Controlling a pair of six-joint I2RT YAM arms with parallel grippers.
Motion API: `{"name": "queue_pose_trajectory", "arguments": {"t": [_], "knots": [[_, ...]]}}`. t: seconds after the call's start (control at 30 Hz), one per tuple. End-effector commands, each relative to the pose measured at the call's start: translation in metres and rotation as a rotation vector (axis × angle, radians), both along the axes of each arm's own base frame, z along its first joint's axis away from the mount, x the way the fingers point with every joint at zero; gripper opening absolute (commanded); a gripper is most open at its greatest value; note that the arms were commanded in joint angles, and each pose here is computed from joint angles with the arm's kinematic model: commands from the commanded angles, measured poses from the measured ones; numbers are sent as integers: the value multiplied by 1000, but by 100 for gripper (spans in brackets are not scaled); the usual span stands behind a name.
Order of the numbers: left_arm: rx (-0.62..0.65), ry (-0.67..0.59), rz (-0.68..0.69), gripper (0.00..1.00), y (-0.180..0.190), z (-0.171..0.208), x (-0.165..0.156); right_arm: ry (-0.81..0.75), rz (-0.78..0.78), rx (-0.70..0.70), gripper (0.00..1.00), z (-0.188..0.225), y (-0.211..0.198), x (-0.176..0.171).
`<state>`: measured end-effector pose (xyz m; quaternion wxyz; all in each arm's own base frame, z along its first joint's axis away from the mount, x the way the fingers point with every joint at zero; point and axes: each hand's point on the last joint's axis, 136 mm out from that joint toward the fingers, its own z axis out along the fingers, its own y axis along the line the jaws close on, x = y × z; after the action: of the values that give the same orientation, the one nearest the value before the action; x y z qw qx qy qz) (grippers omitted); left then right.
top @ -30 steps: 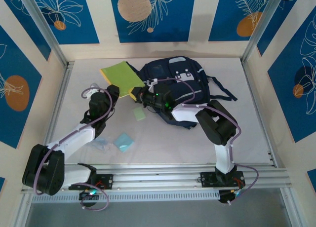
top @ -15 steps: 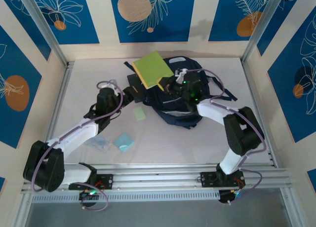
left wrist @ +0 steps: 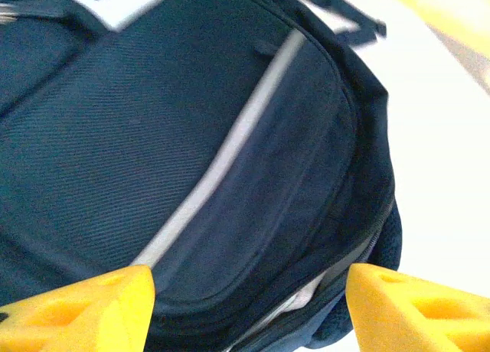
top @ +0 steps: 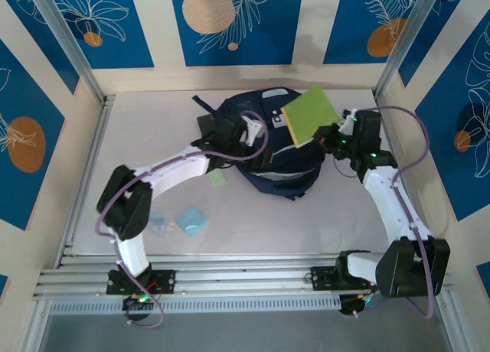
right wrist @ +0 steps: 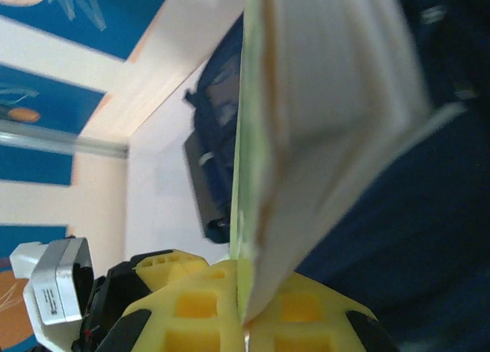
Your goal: Pack the student bag
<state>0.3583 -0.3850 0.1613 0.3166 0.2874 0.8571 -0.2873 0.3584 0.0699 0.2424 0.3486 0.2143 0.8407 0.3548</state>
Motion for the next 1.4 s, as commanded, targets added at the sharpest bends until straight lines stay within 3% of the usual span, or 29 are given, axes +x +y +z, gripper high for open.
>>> {"name": "queue_pose_trajectory", "arguments": {"t": [0.0, 0.2, 0.47, 0.57, 0.67, 0.7, 0.73, 0.83, 1.03, 1.2, 1.37], "knots": [[180, -27, -216, 68, -20, -22, -26, 34, -33, -60, 0, -8, -31, -30], [232, 6, -331, 69, -44, -46, -32, 18, -128, -40, 0, -3, -65, -54], [254, 21, -406, 67, -57, -69, -30, 14, -156, -17, 0, -2, -71, -66], [248, 52, -441, 54, -58, -78, -38, 11, -168, -21, 0, 0, -74, -68], [247, 57, -445, 18, -58, -79, -39, 1, -193, -40, 0, 6, -81, -72], [243, 49, -442, 3, -59, -75, -37, 1, -207, -52, 0, 7, -84, -73], [242, 40, -431, 0, -59, -71, -35, -1, -221, -65, 0, 9, -87, -75], [217, -3, -349, 0, -59, -46, -19, 1, -277, -105, 0, 12, -96, -83], [-38, -24, -155, 0, -63, 46, 17, 26, -342, -129, 0, 1, -103, -97], [-178, -79, -66, 0, -59, 102, 40, 13, -267, 26, 0, -9, -79, -94], [-243, -116, -43, 0, -61, 124, 45, -7, -177, 230, 0, -10, -51, -87]]}}
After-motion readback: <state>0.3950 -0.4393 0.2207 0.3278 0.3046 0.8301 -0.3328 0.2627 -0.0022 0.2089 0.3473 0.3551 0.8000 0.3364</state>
